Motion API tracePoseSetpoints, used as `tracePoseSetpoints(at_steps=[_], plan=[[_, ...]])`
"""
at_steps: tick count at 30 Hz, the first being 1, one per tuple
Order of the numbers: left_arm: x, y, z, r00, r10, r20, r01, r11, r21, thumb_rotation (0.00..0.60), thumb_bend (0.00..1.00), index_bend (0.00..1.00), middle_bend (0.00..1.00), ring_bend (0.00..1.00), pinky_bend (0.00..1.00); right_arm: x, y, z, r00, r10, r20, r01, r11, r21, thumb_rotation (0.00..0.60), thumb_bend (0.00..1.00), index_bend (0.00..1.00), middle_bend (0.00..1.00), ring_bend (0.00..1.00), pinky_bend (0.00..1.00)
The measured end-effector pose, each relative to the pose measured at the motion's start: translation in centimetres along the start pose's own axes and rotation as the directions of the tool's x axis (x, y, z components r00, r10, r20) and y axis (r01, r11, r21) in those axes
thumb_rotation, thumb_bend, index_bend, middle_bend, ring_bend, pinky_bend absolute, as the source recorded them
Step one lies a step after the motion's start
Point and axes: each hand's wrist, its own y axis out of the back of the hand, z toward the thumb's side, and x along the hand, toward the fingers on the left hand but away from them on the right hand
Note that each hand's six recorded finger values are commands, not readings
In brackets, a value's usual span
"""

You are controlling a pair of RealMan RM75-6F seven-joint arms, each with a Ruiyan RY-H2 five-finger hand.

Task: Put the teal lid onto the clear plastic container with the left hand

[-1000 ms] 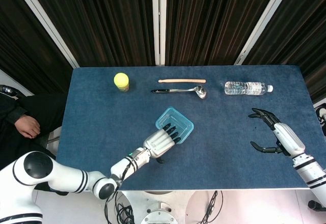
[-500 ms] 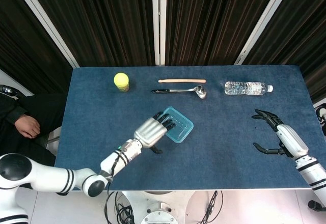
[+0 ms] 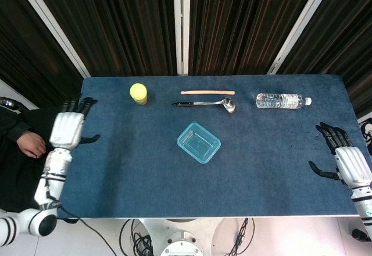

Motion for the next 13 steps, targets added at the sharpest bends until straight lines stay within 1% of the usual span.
tracePoseSetpoints(at_steps=[2, 5, 9, 13], plan=[[-2.2, 0.7, -2.8, 0.998, 0.030, -0.049, -0.030, 0.999, 0.016, 0.600, 0.00, 0.17, 0.14, 0.01, 0.02, 0.9, 0.1, -0.5, 0.999, -0.030, 0.015, 0.030, 1.000, 0.002, 0.600, 0.22, 0.00, 0.00, 0.00, 0.00], [-5.7, 1.4, -5.7, 0.993, 0.068, -0.096, -0.065, 0.997, 0.043, 0.600, 0.00, 0.16, 0.13, 0.01, 0.02, 2.0, 0.1, -1.1, 0.997, -0.071, 0.028, 0.070, 0.997, 0.012, 0.600, 0.22, 0.00, 0.00, 0.00, 0.00], [-10.0, 1.6, -7.7, 0.987, 0.090, -0.135, -0.081, 0.994, 0.074, 0.600, 0.00, 0.16, 0.13, 0.01, 0.02, 3.6, -0.4, -1.6, 0.994, -0.095, 0.048, 0.094, 0.995, 0.025, 0.600, 0.22, 0.00, 0.00, 0.00, 0.00], [-13.8, 1.1, -8.3, 0.981, 0.071, -0.183, -0.056, 0.995, 0.083, 0.600, 0.00, 0.16, 0.13, 0.01, 0.02, 5.1, -1.0, -1.9, 0.993, -0.091, 0.075, 0.090, 0.996, 0.027, 0.600, 0.22, 0.00, 0.00, 0.00, 0.00]])
